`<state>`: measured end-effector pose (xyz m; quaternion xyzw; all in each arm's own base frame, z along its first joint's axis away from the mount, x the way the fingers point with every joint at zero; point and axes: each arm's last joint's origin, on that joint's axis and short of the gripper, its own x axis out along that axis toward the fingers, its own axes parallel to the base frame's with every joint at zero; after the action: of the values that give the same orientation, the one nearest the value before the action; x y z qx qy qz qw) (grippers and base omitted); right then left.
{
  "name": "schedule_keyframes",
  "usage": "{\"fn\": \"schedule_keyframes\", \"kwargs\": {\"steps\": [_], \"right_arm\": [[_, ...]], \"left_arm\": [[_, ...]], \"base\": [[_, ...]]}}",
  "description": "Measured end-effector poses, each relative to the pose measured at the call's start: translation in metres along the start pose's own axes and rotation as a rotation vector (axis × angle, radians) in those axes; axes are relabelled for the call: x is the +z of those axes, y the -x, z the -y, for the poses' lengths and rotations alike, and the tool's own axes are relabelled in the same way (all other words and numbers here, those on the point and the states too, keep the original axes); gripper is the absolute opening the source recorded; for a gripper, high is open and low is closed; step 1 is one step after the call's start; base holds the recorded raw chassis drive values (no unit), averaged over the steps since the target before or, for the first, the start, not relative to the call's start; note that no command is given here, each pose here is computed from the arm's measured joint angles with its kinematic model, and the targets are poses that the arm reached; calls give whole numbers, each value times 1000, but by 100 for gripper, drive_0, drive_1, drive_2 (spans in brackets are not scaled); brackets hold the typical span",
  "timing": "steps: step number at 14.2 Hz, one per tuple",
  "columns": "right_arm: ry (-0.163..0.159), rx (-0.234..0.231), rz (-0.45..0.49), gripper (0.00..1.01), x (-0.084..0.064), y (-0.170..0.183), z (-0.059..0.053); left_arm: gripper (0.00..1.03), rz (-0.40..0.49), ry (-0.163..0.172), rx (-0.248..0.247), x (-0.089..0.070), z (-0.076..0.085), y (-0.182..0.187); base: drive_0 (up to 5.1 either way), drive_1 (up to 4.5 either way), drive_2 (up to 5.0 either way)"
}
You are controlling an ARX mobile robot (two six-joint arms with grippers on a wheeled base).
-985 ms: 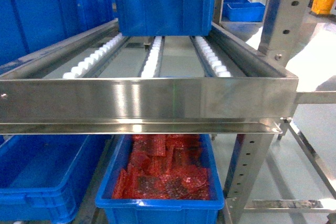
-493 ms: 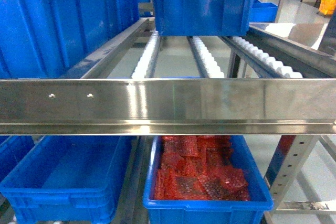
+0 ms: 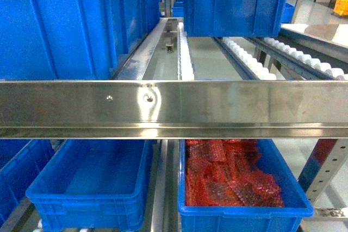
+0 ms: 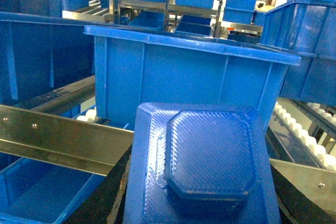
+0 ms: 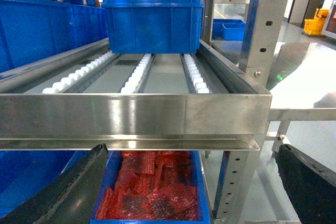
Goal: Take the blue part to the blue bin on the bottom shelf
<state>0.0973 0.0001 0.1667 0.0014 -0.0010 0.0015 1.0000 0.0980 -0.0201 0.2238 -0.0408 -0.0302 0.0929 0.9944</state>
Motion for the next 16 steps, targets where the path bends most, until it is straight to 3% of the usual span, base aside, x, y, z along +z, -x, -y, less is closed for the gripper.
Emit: {"fn": "schedule_keyframes", "kwargs": {"steps": [16], "right_arm": [[0, -2, 1, 98, 0, 0, 0]], "left_arm": [[43, 2, 1, 0, 0, 0, 0]], "base": [[-3, -3, -3]]}}
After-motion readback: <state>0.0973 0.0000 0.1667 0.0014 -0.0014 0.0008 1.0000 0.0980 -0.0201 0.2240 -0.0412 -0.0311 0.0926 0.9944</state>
